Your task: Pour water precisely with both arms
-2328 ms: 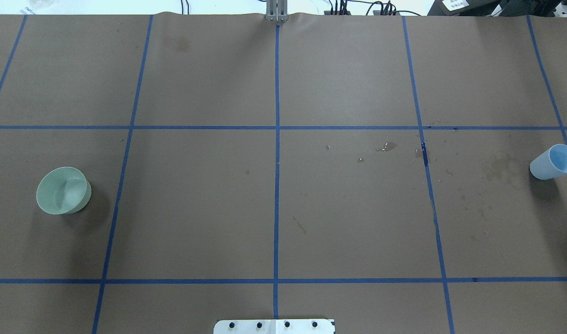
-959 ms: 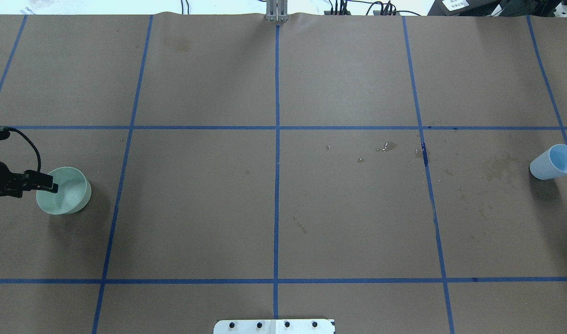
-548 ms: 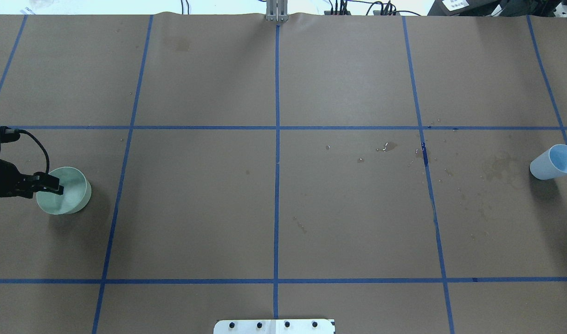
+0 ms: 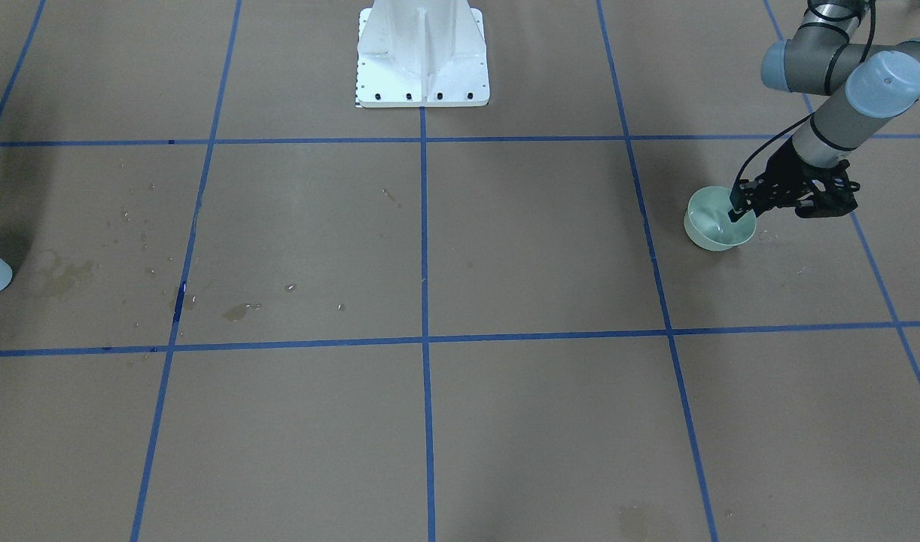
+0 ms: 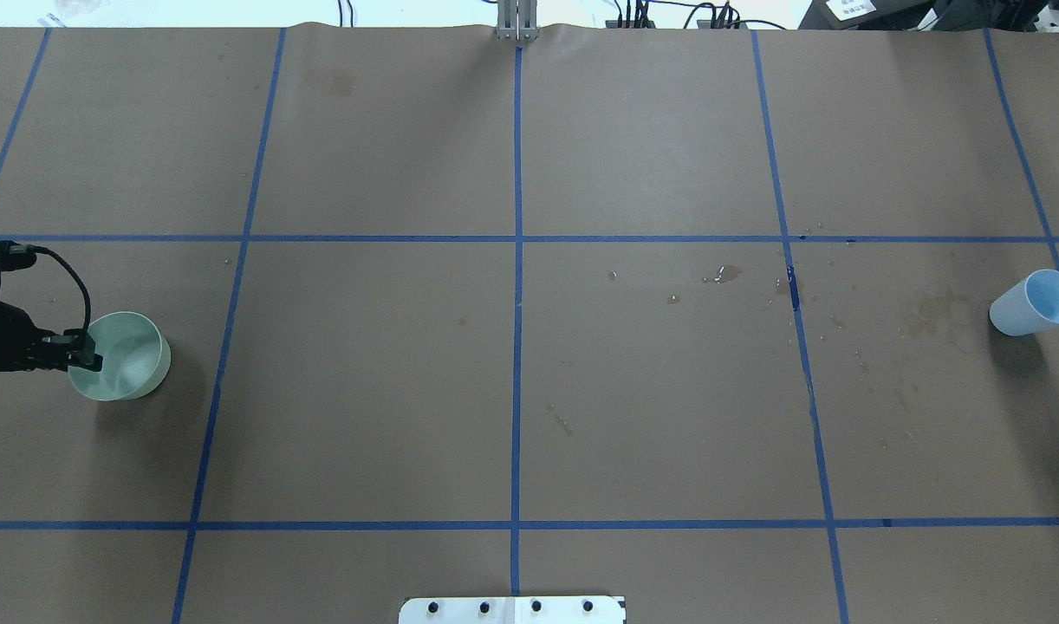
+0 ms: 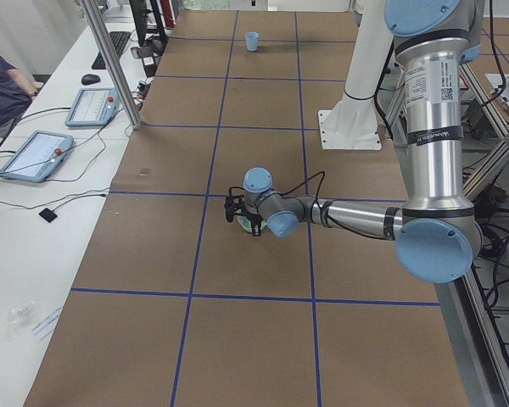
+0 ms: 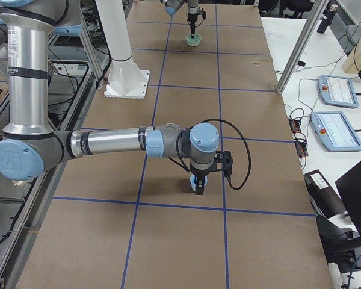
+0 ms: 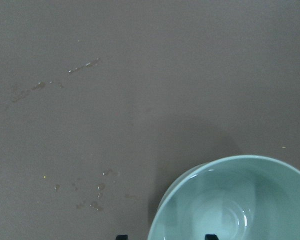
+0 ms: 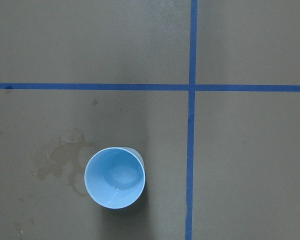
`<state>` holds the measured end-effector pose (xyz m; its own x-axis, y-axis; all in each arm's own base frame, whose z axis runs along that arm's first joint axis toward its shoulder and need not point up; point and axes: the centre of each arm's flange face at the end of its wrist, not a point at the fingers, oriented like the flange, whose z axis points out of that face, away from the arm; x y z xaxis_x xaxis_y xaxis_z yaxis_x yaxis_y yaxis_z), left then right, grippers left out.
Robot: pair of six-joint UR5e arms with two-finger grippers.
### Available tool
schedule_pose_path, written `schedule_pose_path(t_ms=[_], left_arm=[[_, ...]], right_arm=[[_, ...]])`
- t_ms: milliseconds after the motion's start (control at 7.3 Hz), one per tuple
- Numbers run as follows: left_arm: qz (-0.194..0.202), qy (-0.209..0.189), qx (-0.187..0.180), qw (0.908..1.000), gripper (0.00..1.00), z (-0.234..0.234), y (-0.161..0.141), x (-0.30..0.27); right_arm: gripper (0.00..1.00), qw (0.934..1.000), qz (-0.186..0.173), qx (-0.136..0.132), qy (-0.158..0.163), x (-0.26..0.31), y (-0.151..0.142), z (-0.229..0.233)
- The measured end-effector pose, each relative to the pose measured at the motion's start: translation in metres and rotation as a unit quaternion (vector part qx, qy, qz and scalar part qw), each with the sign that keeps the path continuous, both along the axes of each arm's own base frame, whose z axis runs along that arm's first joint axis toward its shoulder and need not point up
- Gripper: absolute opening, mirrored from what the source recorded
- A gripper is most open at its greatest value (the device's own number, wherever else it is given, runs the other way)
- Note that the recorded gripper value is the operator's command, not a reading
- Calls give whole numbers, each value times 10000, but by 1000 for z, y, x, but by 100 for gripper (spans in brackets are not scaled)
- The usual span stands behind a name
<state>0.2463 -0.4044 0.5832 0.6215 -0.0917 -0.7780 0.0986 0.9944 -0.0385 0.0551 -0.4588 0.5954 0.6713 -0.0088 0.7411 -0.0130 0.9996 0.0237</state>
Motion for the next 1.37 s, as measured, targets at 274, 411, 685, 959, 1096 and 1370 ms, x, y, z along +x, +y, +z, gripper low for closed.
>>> schedule_pose_path(t_ms=[274, 411, 685, 959, 1096, 1370], left_arm=[[6, 21, -69, 10000, 0, 0, 2, -1], [56, 119, -154, 9998, 0, -6, 2, -4], [-12, 476, -493, 9976, 0, -45, -26, -28], [-174, 601, -763, 9951, 0, -140, -79, -27], [-250, 609, -915, 9936, 0, -196, -102, -11], [-416, 566, -1209, 9902, 0, -297, -120, 67]], right_arm=[[99, 10000, -1, -6, -3, 0, 0, 1], [99, 10000, -2, 6, 20, 0, -1, 0], [99, 10000, -3, 18, 72, 1, 0, 2], [99, 10000, 0, 12, 94, 1, 3, 4], [99, 9999, 8, 21, 99, 1, 3, 2], [99, 9999, 22, 36, 136, 2, 2, 0]])
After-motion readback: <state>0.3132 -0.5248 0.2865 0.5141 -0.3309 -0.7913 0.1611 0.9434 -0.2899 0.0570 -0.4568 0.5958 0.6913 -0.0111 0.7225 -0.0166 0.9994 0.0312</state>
